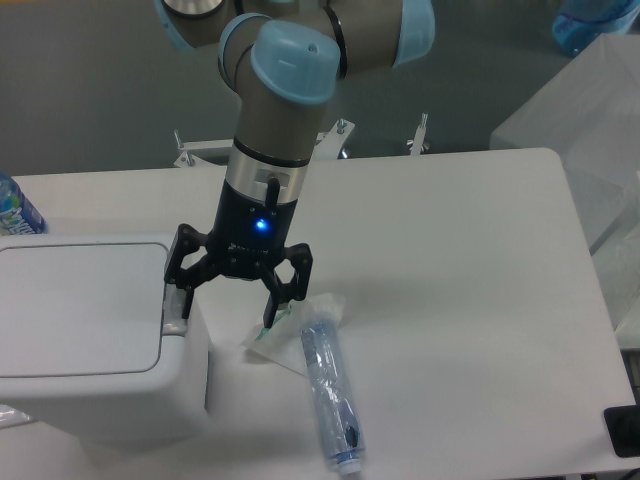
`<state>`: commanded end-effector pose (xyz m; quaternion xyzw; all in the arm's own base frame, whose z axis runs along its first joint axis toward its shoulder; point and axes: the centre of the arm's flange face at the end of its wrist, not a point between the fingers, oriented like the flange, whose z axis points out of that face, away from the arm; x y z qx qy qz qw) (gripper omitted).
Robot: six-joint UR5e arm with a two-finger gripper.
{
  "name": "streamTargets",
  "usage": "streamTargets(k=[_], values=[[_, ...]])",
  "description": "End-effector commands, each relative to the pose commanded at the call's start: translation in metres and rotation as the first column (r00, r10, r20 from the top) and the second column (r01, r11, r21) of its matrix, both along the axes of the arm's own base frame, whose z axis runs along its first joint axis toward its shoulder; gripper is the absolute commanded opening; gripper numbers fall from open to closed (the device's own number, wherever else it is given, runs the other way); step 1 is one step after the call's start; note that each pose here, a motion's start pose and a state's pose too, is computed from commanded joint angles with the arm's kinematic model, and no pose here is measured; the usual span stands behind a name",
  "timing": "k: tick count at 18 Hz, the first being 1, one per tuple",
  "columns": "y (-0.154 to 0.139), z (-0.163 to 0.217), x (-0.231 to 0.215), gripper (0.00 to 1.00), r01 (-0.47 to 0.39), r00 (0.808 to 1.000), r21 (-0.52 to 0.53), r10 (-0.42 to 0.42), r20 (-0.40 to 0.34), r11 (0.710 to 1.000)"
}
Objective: Open the trash can
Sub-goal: 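Lift the gripper up away from the bin as the lid opens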
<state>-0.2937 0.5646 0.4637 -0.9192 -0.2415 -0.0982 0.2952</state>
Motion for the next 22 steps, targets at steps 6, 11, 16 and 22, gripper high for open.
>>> streamTargets(k=[6,11,16,22], values=[[0.000,0.000,0.000,1.00,-0.001,1.000,-0.001,0.001,-0.001,1.000],[0.000,0.033,-0.001,1.00,0.013,0.999,0.045,-0.011,-0.054,0.999],[0.000,0.082,-0.012,1.00,0.105,0.974,0.094,-0.083,-0.211,0.990],[-0.025,0.103,-0.028,1.00,0.153,0.866,-0.078,-0.172,-0.469,0.985]])
